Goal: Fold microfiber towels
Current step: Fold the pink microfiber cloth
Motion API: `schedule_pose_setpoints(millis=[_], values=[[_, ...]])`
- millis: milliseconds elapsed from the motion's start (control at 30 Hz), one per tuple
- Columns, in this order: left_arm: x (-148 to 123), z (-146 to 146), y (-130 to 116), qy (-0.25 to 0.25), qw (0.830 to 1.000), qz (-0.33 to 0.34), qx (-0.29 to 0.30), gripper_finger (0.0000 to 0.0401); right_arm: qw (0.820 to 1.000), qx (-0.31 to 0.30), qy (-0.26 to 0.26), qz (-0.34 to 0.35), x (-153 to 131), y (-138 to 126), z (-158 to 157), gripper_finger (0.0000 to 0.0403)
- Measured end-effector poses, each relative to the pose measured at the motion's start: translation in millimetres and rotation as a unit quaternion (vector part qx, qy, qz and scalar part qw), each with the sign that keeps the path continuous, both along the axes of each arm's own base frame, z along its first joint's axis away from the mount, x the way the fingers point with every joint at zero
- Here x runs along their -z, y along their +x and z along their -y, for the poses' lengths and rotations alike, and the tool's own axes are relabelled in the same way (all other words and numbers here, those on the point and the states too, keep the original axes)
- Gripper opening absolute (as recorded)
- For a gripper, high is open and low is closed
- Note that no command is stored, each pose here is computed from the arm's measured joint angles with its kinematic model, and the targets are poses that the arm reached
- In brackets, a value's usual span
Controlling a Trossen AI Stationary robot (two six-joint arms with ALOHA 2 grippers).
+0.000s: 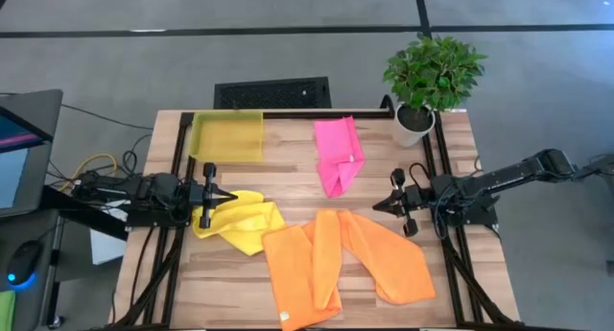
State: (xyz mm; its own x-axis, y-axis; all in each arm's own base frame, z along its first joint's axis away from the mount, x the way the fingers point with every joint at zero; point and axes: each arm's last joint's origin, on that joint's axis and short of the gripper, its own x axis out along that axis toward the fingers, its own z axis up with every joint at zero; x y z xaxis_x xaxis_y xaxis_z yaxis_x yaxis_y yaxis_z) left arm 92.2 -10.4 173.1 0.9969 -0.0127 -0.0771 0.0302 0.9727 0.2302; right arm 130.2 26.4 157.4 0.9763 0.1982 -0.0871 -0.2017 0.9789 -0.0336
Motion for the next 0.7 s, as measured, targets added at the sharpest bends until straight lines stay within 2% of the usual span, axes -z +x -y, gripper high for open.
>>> schedule_pose_setpoints(millis=[533, 600, 700], values=[[-0.8, -0.1, 0.0, 0.001, 1.0, 0.003, -0.001, 0.0, 1.0, 0.0, 0.0, 0.0, 0.0, 0.0, 0.0, 0.0037], [-2.4, -0.5, 0.3, 0.0, 1.0, 0.015, -0.008, 0.0, 1.0, 0.0, 0.0, 0.0, 0.0, 0.0, 0.0, 0.0037], [-12.4, -1.0, 0.4, -0.031, 0.997, 0.067, -0.018, 0.0, 1.0, 0.0, 0.001, 0.004, -0.8, 0.1, 0.0, 0.0037]])
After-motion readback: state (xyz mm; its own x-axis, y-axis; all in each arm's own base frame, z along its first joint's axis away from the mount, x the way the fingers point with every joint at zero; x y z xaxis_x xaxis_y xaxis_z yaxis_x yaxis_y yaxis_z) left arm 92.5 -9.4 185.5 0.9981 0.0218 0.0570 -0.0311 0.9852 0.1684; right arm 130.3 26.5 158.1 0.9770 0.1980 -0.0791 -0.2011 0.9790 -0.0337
